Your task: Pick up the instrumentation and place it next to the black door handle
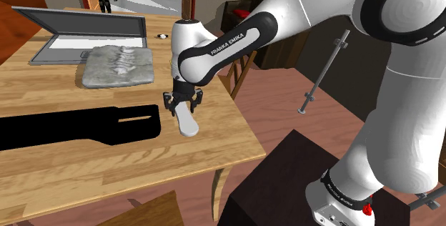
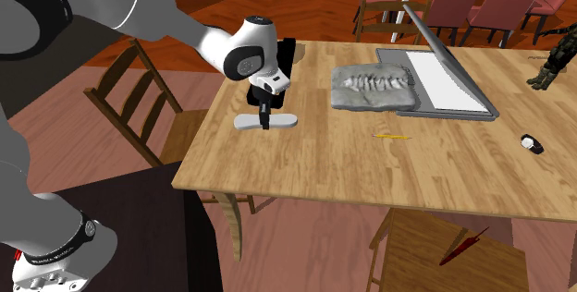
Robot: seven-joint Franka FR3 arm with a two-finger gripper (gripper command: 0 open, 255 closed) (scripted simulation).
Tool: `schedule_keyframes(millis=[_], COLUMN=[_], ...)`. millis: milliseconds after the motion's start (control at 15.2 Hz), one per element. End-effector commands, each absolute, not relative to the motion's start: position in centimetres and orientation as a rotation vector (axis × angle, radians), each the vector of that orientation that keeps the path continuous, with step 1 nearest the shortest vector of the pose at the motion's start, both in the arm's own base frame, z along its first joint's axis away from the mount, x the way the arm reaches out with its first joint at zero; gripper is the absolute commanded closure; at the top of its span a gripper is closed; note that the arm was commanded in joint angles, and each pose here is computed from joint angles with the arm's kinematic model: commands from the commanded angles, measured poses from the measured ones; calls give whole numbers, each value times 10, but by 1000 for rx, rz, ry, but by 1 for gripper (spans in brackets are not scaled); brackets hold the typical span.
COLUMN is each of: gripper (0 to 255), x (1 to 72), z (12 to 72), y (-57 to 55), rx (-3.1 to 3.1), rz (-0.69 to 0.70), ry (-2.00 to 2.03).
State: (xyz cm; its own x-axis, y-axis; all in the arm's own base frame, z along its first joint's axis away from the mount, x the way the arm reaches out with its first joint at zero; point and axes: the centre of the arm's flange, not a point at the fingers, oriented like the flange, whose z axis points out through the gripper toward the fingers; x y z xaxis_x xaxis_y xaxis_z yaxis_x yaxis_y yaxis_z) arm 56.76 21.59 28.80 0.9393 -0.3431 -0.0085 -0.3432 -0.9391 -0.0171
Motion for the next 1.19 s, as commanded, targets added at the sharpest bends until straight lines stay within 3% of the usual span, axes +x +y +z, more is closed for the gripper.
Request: schedule_keyframes(millis=[0, 66, 396, 660, 1122], gripper=[255, 0, 0, 0, 0], x=[568, 568, 568, 568, 568], z=[288, 288, 288, 338, 338], y=[216, 216, 216, 215, 215], rx=[-3075, -3075, -3075, -3075, -3075], rz=[8, 8, 8, 8, 8], ry=[544, 544, 544, 544, 544])
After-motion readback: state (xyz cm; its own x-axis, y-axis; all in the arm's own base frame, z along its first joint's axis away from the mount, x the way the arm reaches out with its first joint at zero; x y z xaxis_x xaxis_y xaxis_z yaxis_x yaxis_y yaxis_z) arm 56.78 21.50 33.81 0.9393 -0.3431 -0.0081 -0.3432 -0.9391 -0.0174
